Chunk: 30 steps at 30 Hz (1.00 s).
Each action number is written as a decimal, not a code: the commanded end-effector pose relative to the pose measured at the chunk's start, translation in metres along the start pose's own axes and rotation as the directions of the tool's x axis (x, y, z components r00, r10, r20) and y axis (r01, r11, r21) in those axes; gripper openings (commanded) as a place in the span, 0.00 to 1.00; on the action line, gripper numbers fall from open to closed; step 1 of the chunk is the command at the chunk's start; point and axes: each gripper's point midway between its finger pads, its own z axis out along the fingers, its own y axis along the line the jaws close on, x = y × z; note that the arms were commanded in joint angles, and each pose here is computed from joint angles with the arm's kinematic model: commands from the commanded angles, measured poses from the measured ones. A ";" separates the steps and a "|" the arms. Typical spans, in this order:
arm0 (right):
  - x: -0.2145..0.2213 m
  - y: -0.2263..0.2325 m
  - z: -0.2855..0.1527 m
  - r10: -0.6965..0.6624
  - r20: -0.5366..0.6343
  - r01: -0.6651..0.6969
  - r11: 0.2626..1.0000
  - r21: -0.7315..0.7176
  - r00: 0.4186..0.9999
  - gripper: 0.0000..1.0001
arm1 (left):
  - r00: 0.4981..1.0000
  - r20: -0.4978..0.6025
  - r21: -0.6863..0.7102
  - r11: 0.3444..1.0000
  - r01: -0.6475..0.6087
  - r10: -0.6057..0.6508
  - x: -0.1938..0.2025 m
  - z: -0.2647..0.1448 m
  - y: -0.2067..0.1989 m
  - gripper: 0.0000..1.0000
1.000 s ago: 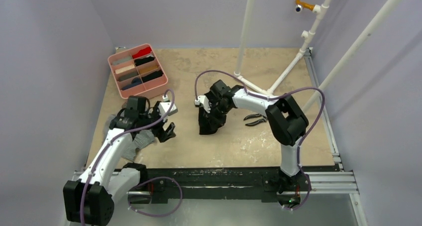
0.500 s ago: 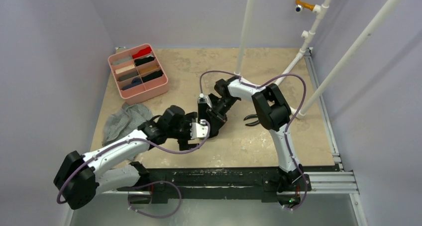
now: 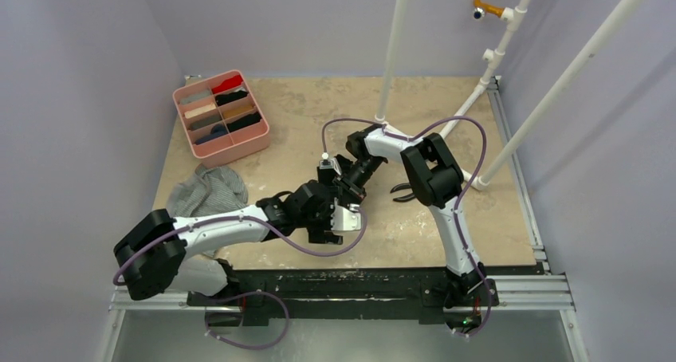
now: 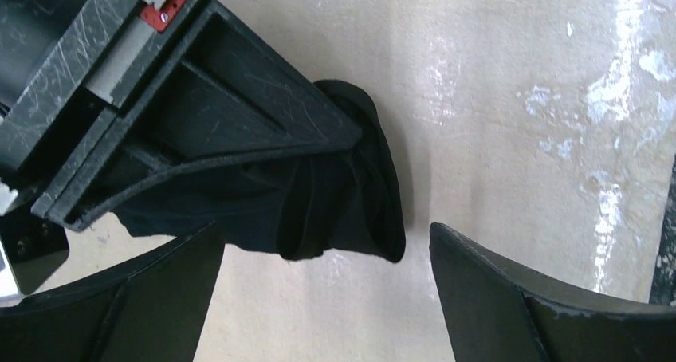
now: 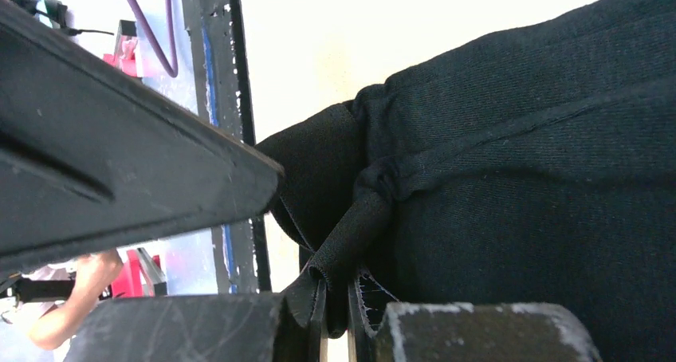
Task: Roll the underwear
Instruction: Roll the underwear to the center of the board.
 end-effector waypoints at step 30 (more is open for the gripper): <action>-0.015 0.009 -0.017 -0.055 0.020 0.054 0.997 0.056 0.998 0.13 | 0.967 -0.061 0.173 0.951 0.255 -0.248 -0.015 0.037 -0.032 0.14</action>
